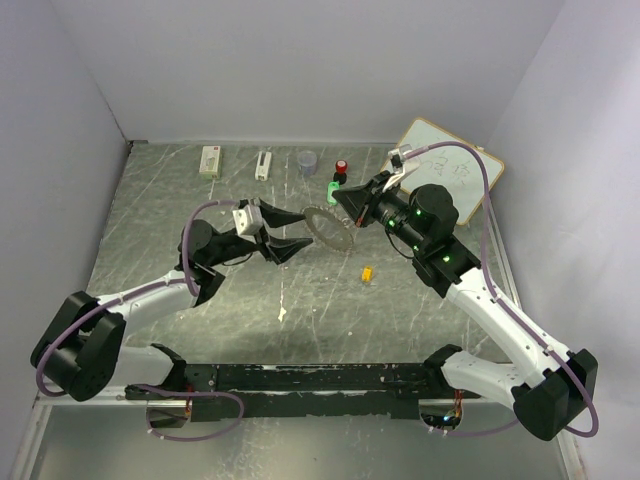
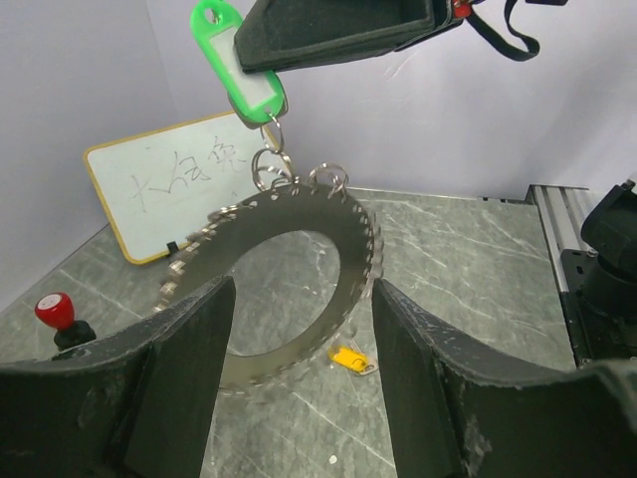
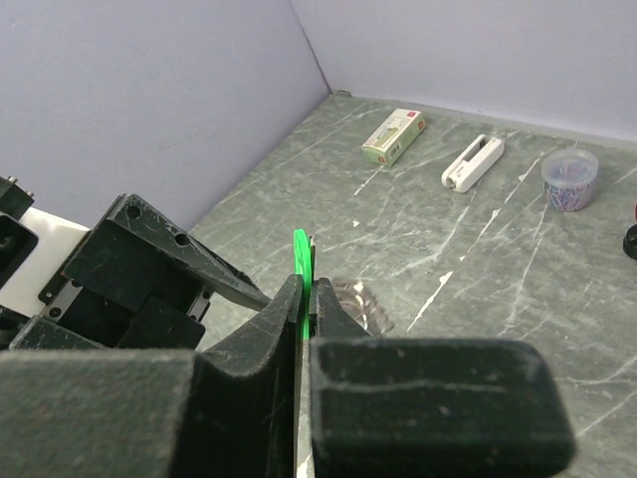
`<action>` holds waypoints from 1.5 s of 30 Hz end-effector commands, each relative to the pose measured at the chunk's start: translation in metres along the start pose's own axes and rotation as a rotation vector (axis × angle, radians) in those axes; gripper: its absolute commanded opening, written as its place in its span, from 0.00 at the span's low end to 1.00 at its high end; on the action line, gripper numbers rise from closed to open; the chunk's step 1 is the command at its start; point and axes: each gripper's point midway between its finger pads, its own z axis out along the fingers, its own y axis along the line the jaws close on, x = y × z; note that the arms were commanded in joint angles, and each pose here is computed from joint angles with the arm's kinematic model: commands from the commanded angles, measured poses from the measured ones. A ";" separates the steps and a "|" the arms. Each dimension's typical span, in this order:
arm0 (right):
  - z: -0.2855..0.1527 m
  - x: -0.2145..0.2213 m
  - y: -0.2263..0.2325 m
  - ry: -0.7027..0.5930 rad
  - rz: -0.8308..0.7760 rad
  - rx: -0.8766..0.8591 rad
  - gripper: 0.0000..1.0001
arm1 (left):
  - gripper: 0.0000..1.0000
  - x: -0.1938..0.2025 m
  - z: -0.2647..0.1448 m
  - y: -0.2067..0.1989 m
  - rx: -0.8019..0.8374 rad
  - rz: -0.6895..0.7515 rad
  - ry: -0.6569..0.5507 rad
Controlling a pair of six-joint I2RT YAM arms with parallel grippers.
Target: Put the keys on the keyring
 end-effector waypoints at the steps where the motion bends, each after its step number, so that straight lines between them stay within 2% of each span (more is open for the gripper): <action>1: -0.004 -0.032 0.015 -0.085 -0.035 -0.042 0.00 | 0.68 -0.023 0.005 -0.009 0.062 0.033 -0.069; 7: -0.003 -0.028 0.014 -0.085 -0.061 -0.055 0.00 | 0.67 -0.026 0.003 -0.019 0.096 0.024 -0.078; 16: 0.000 -0.023 0.011 -0.074 -0.063 -0.055 0.00 | 0.67 -0.028 -0.002 -0.018 0.063 0.032 -0.076; 21: 0.002 -0.019 0.009 -0.065 -0.059 -0.054 0.00 | 0.72 -0.032 -0.004 -0.010 0.001 0.030 -0.084; 26: 0.005 -0.016 0.010 -0.057 -0.055 -0.067 0.00 | 0.72 -0.029 0.002 0.006 -0.064 0.027 -0.048; 39: 0.002 -0.013 0.016 -0.040 -0.083 -0.102 0.00 | 0.72 -0.028 0.006 0.017 -0.106 0.028 -0.056; 45: 0.001 -0.010 0.020 -0.017 -0.100 -0.131 0.00 | 0.75 -0.026 0.003 0.019 -0.114 0.094 -0.027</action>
